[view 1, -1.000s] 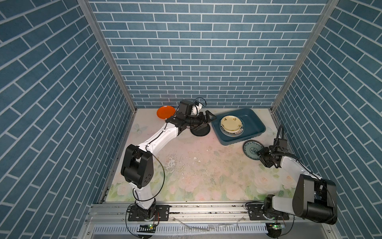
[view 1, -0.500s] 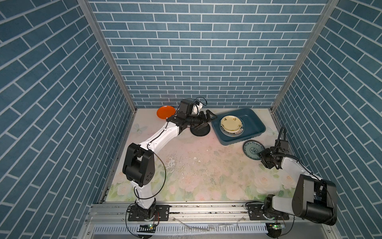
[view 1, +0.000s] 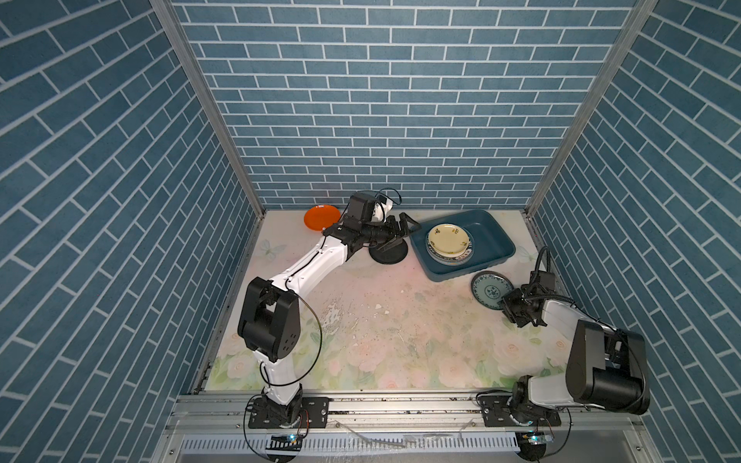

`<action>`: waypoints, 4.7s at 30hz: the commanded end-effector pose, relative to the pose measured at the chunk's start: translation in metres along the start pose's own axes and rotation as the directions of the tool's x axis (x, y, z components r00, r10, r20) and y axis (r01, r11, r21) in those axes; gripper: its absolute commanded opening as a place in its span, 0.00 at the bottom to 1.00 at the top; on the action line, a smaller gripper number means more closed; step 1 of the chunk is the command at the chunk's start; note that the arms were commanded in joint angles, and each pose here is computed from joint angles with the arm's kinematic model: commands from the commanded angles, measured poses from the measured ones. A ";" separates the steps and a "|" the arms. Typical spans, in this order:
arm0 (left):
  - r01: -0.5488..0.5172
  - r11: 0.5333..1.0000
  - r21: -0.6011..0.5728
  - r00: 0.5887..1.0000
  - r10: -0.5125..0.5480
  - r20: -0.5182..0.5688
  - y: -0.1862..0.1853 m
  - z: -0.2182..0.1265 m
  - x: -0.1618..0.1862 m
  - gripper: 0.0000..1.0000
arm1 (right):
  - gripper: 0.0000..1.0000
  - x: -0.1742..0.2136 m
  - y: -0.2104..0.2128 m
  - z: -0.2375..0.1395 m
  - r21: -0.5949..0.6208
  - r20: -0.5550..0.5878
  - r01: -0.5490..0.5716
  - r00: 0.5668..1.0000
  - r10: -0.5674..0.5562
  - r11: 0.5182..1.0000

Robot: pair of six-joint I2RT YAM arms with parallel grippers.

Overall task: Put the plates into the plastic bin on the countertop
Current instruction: 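Grasp the blue floral plate's rim with the right gripper, then lift the blue floral plate upright and carry it over the bin, then lower the blue floral plate onto the stack in the bin with the right gripper, then open and raise the right gripper while the left grasps the black plate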

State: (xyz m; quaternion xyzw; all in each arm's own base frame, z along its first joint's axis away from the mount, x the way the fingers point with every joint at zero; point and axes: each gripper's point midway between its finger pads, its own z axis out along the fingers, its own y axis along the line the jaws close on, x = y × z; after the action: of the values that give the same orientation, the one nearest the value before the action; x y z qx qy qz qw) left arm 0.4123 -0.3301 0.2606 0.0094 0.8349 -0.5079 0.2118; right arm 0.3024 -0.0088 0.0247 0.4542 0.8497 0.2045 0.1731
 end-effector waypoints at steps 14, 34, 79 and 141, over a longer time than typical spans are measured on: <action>-0.026 0.999 0.021 1.000 0.026 -0.010 -0.010 0.000 -0.002 1.00 | 0.08 -0.018 0.018 -0.043 -0.010 0.104 -0.022 0.994 0.023 1.000; -0.020 0.998 0.064 0.999 0.023 -0.049 -0.016 0.021 -0.016 1.00 | 0.08 -0.024 0.048 -0.139 -0.072 0.267 0.093 0.961 -0.071 0.993; -0.076 0.975 -0.207 0.988 0.102 0.116 0.025 -0.066 -0.020 1.00 | 0.07 -0.027 0.253 0.025 -0.292 0.012 0.348 0.933 -0.361 0.891; 0.134 0.918 -0.373 0.988 -0.094 0.123 0.136 -0.057 -0.025 1.00 | 0.63 -0.023 0.244 -0.032 -0.174 0.056 0.423 0.906 -0.420 0.889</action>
State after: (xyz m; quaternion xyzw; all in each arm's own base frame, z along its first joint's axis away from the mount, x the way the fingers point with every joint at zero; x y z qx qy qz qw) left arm 0.4456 -0.2171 0.1852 -0.0985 0.9004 -0.3575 0.2276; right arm 0.4800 0.0947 0.1571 0.2489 0.9050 0.2475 0.2403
